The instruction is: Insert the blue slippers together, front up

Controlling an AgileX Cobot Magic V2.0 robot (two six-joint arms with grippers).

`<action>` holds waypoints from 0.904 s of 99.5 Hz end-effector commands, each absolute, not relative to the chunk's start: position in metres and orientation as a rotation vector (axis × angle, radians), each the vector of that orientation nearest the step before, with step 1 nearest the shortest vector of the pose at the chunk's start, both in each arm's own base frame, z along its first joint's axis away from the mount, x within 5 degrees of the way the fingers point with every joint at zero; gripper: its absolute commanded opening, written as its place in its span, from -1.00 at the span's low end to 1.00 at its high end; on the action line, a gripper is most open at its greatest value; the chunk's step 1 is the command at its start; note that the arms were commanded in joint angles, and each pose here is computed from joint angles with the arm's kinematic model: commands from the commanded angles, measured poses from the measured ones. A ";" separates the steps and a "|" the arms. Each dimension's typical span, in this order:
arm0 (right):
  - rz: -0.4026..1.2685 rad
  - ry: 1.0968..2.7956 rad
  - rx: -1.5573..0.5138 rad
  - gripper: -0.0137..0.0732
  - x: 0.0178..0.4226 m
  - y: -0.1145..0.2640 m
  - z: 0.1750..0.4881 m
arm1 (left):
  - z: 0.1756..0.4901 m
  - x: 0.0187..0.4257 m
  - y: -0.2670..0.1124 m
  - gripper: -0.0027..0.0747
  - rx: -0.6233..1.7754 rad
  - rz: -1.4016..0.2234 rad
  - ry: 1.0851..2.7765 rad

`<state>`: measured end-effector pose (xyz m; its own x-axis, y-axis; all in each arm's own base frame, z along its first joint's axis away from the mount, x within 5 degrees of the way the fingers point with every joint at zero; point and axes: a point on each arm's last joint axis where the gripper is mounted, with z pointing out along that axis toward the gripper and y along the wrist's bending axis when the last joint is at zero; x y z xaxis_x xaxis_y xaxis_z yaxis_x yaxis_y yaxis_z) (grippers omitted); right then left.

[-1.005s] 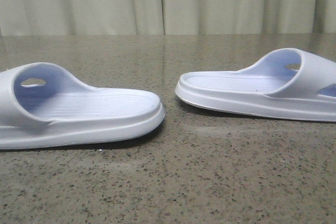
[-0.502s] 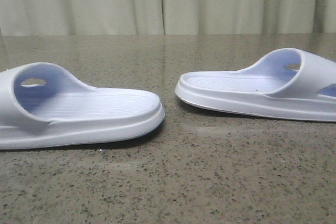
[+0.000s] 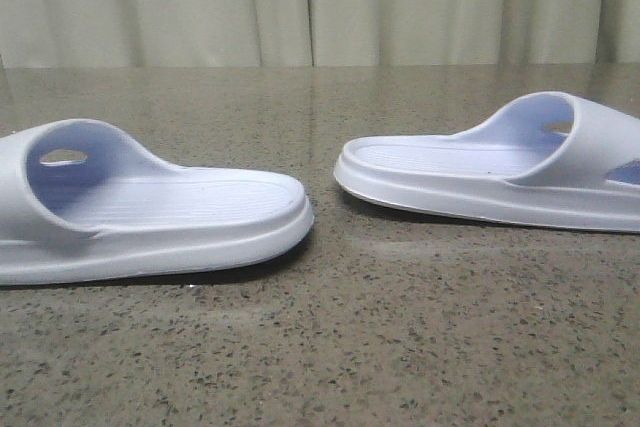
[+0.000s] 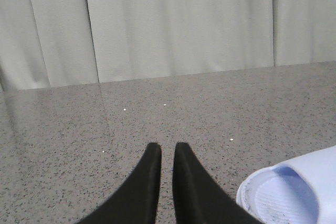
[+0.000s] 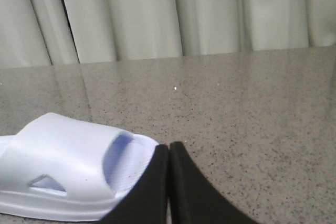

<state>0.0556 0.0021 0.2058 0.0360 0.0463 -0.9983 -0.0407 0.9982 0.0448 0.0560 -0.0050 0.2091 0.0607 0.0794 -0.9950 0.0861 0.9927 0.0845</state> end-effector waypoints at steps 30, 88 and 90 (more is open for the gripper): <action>0.071 1.382 0.006 -0.93 0.051 0.002 0.226 | 0.225 0.051 -0.003 -0.89 -0.065 -0.206 1.337; 0.141 1.626 0.067 -0.93 0.056 0.003 0.319 | 0.333 0.054 -0.019 -0.89 -0.082 -0.458 1.625; 0.154 1.644 0.074 -0.93 0.059 0.004 0.321 | 0.337 0.056 -0.020 -0.89 -0.080 -0.468 1.645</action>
<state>0.0512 0.0022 0.2924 -0.0943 0.0991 -0.9906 -0.0327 0.9942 0.1026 0.0491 -0.0173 0.3105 -0.1156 -0.2925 -0.9492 0.2041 0.9283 -0.3109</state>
